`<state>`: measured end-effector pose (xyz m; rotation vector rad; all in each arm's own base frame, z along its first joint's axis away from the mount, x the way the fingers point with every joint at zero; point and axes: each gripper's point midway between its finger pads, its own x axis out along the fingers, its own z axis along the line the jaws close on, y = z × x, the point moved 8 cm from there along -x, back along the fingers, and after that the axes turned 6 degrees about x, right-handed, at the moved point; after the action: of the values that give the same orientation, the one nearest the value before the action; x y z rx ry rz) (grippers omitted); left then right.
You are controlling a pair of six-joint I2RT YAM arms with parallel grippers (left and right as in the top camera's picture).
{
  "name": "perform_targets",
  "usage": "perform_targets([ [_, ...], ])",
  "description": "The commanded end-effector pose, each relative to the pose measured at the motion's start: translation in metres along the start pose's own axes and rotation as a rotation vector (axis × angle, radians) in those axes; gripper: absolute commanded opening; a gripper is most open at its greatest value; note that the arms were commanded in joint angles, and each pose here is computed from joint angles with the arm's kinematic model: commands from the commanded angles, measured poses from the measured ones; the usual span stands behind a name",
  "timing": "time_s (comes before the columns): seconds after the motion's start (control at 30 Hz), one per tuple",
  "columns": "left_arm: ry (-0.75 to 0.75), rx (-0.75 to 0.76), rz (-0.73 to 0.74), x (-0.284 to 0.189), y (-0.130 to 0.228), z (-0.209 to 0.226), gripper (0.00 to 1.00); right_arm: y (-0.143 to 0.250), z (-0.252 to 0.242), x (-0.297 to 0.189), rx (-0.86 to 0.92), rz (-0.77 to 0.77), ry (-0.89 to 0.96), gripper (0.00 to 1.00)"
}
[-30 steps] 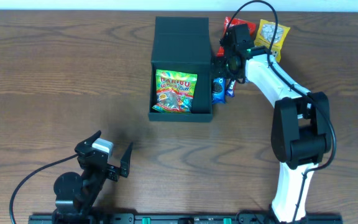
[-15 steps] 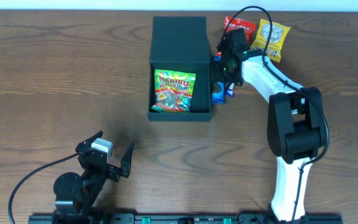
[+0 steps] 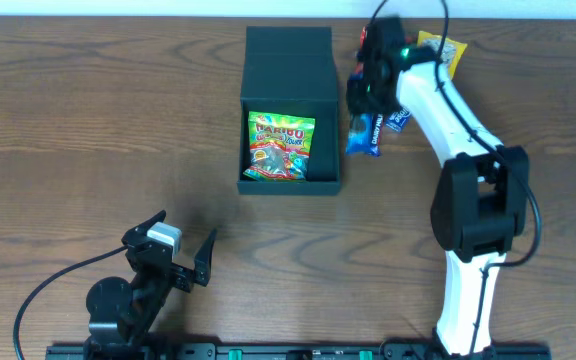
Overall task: Pack container
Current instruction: 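Place the Oreo pack upright beside the Haribo bag in the box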
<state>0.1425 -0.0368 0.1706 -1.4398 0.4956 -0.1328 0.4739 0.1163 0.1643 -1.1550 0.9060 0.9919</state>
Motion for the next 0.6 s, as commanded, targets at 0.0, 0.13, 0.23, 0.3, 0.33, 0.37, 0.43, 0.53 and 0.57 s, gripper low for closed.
perform_targets([
  [0.0, 0.000, -0.003, -0.010, 0.000, 0.000, 0.000, 0.95, -0.023, 0.012, -0.040, -0.014, -0.093, -0.007, 0.26],
  [0.13, 0.000, -0.003, -0.009, 0.000, 0.000, 0.000, 0.95, -0.014, 0.043, -0.062, -0.070, -0.077, -0.042, 0.27],
  [0.23, 0.000, -0.003, -0.009, 0.000, 0.000, 0.000, 0.95, 0.014, 0.070, -0.054, -0.129, 0.026, -0.063, 0.25],
  [0.3, 0.000, -0.003, -0.009, 0.000, 0.000, 0.000, 0.95, 0.030, 0.083, -0.046, -0.148, 0.070, -0.053, 0.25],
  [0.33, 0.000, -0.003, -0.010, 0.000, 0.000, 0.000, 0.95, 0.039, 0.088, -0.042, -0.142, 0.096, -0.047, 0.26],
  [0.37, 0.000, -0.003, -0.009, 0.000, 0.000, 0.000, 0.95, 0.045, 0.090, -0.039, -0.130, 0.119, -0.038, 0.26],
  [0.43, 0.000, -0.003, -0.010, 0.000, 0.000, 0.000, 0.95, 0.056, 0.090, -0.032, -0.095, 0.163, -0.018, 0.26],
  [0.53, 0.000, -0.003, -0.010, 0.000, 0.000, 0.000, 0.95, 0.069, 0.084, -0.021, -0.047, 0.220, 0.016, 0.26],
  [0.57, 0.000, -0.003, -0.010, 0.000, 0.000, 0.000, 0.95, 0.073, 0.082, -0.016, -0.040, 0.235, 0.026, 0.26],
])
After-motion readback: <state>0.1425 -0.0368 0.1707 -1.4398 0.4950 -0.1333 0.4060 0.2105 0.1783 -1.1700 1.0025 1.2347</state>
